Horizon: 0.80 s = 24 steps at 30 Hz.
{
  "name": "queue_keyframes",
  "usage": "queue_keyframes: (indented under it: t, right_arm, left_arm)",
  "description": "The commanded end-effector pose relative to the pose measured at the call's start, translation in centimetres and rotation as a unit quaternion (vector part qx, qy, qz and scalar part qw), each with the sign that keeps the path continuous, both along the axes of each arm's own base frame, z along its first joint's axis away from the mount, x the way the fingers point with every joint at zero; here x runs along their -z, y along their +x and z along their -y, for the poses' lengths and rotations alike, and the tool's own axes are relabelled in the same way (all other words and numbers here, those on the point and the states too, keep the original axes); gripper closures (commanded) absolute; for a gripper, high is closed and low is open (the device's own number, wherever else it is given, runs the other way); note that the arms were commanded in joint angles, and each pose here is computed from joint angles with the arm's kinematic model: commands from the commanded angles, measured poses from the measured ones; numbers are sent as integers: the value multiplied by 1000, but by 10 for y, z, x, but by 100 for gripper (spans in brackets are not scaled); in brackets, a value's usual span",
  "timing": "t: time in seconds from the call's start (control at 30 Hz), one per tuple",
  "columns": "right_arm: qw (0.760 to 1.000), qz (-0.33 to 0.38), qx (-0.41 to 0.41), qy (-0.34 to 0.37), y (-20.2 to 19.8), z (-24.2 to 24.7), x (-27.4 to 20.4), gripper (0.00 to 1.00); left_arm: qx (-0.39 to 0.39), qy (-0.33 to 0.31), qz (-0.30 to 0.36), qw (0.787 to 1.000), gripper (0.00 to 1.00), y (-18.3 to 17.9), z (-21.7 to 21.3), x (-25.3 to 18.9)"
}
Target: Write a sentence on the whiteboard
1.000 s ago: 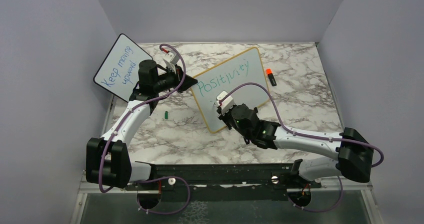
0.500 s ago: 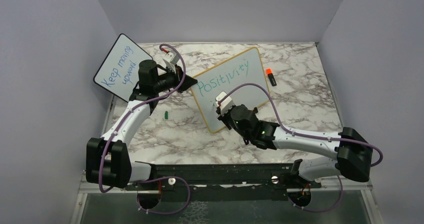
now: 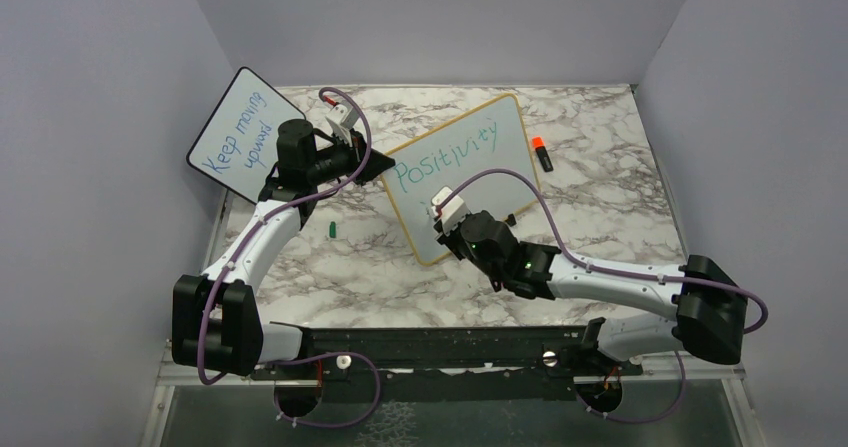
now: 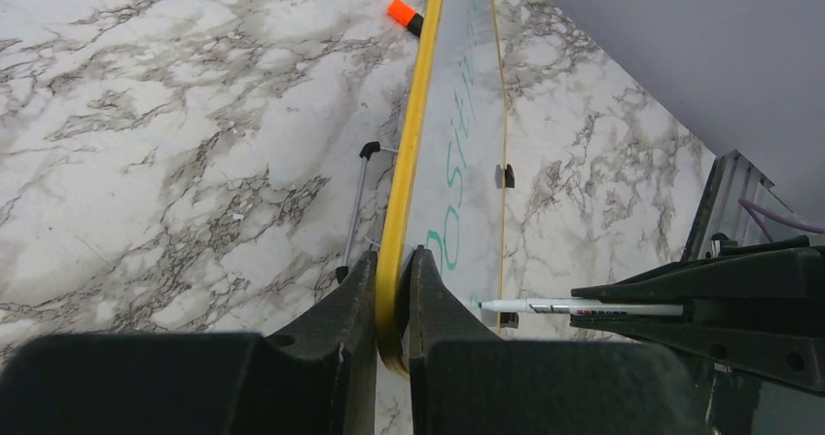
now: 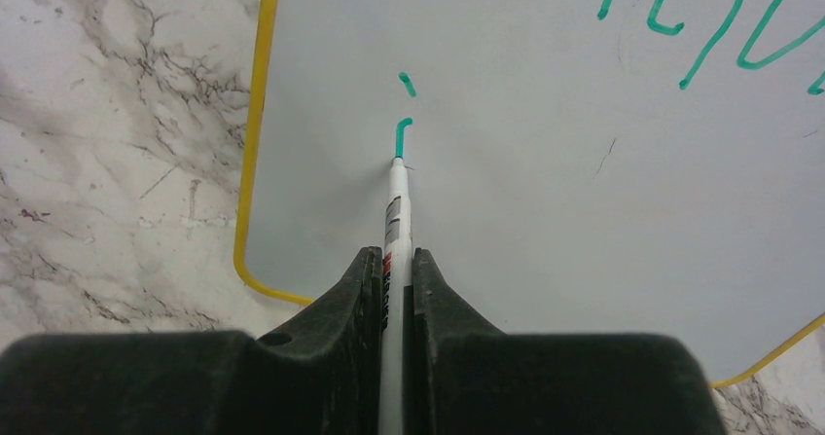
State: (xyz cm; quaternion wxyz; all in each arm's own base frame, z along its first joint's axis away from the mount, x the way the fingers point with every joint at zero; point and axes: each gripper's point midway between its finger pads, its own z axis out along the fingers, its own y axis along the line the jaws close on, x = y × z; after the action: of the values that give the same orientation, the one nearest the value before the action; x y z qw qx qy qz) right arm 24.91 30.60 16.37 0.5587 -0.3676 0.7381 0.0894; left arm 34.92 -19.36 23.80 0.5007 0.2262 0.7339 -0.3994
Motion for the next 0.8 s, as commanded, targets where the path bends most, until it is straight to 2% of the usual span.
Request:
queue_keyframes:
  t: [0.0,0.2,0.77]
  right_arm:
    - [1000,-17,0,-19,-8,8,14,100]
    - [1000,-19,-2,-16,-10,8,13,100]
    - [998,34,35,48,7,2,-38,100]
  left_arm:
    - [-18,50,-49,997,100,-1,-7,45]
    - [-18,50,-50,997,100,-2,-6,46]
    - [-17,49,-50,997,100,-2,-6,45]
